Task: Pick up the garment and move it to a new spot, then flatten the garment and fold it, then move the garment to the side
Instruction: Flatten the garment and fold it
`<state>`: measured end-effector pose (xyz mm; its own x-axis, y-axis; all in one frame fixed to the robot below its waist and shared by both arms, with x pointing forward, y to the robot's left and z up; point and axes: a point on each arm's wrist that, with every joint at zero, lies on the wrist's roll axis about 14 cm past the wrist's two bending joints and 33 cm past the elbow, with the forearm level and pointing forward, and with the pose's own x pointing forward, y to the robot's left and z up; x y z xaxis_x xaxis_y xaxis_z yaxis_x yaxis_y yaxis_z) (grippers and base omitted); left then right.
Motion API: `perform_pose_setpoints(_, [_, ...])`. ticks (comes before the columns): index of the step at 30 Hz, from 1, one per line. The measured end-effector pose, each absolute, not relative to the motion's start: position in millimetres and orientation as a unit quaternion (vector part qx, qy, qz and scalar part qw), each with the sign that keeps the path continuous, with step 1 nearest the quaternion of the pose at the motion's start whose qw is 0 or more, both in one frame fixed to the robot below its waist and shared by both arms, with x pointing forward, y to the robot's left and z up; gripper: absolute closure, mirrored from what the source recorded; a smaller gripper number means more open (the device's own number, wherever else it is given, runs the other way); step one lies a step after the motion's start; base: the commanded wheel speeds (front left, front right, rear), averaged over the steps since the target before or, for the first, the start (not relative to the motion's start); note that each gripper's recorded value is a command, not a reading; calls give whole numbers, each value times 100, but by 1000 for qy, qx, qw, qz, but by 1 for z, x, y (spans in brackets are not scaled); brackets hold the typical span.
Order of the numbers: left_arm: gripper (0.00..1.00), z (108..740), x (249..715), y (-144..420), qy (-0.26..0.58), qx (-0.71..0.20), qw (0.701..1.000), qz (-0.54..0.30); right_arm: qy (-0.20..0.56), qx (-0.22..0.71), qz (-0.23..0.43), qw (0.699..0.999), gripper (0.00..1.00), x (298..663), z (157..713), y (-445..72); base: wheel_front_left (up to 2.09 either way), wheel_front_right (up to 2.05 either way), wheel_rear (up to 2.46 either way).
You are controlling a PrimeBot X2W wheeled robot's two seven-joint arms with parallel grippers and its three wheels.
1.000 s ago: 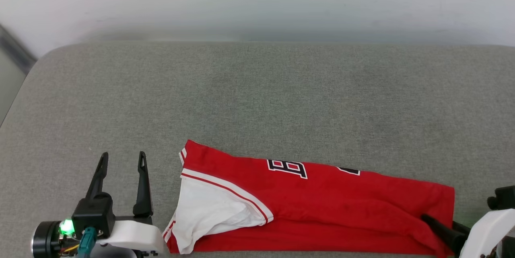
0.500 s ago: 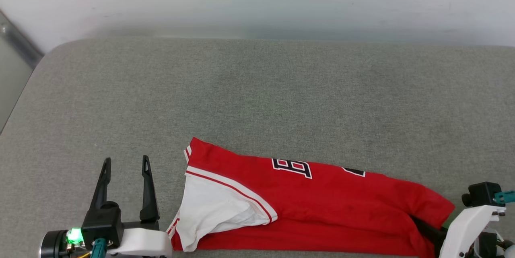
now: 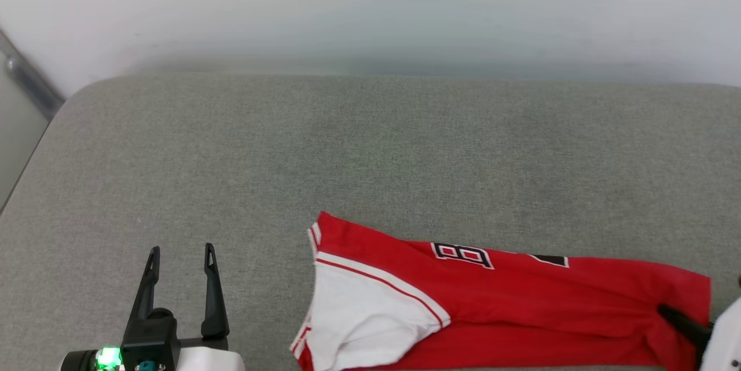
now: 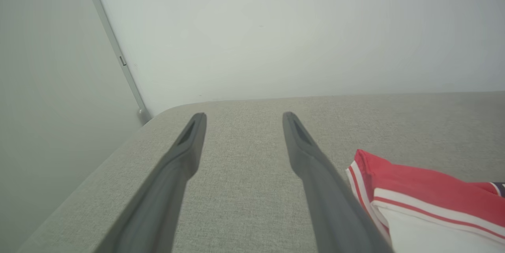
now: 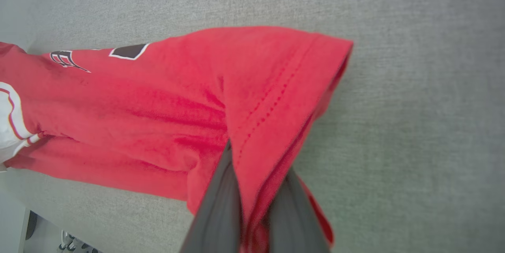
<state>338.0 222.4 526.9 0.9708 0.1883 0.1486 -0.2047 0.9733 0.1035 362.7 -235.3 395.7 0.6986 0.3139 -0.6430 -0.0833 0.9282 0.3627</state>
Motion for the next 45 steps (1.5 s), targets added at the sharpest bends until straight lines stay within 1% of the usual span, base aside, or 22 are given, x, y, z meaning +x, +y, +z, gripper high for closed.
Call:
perform_pose_setpoints(5, [0,527,334,218,-69,61,992,88,374,135,89,913,100,355,405,-263,0,0,0])
perform_pose_setpoints(7, [0,525,333,218,-67,57,992,88,370,159,96,910,100,356,413,-256,0,0,0])
perform_pose_setpoints(12, [0,524,332,214,-66,54,993,82,369,167,161,900,100,351,431,-220,0,0,0])
perform_pose_setpoints(18, [0,523,331,212,-65,54,993,79,347,169,267,883,100,351,464,-155,0,0,0])
perform_pose_setpoints(21, [0,522,331,212,-63,54,993,80,346,146,311,873,100,351,473,-128,0,0,0])
perform_pose_setpoints(27, [0,518,334,211,-56,49,994,79,361,96,380,846,100,355,472,-74,0,0,0])
perform_pose_setpoints(31, [0,517,339,211,-55,46,994,80,362,81,423,827,100,359,473,-31,0,0,0])
perform_pose_setpoints(35, [0,515,345,212,-51,45,994,80,375,59,449,809,100,364,468,0,0,0,0])
perform_pose_setpoints(39, [0,512,350,213,-47,43,995,80,388,29,461,798,100,369,455,21,0,0,0])
perform_pose_setpoints(42, [0,510,353,214,-44,43,995,83,407,0,462,788,100,369,438,28,0,0,0])
perform_pose_setpoints(45, [0,508,356,214,-41,42,995,82,436,-6,458,774,100,365,419,32,0,0,0])
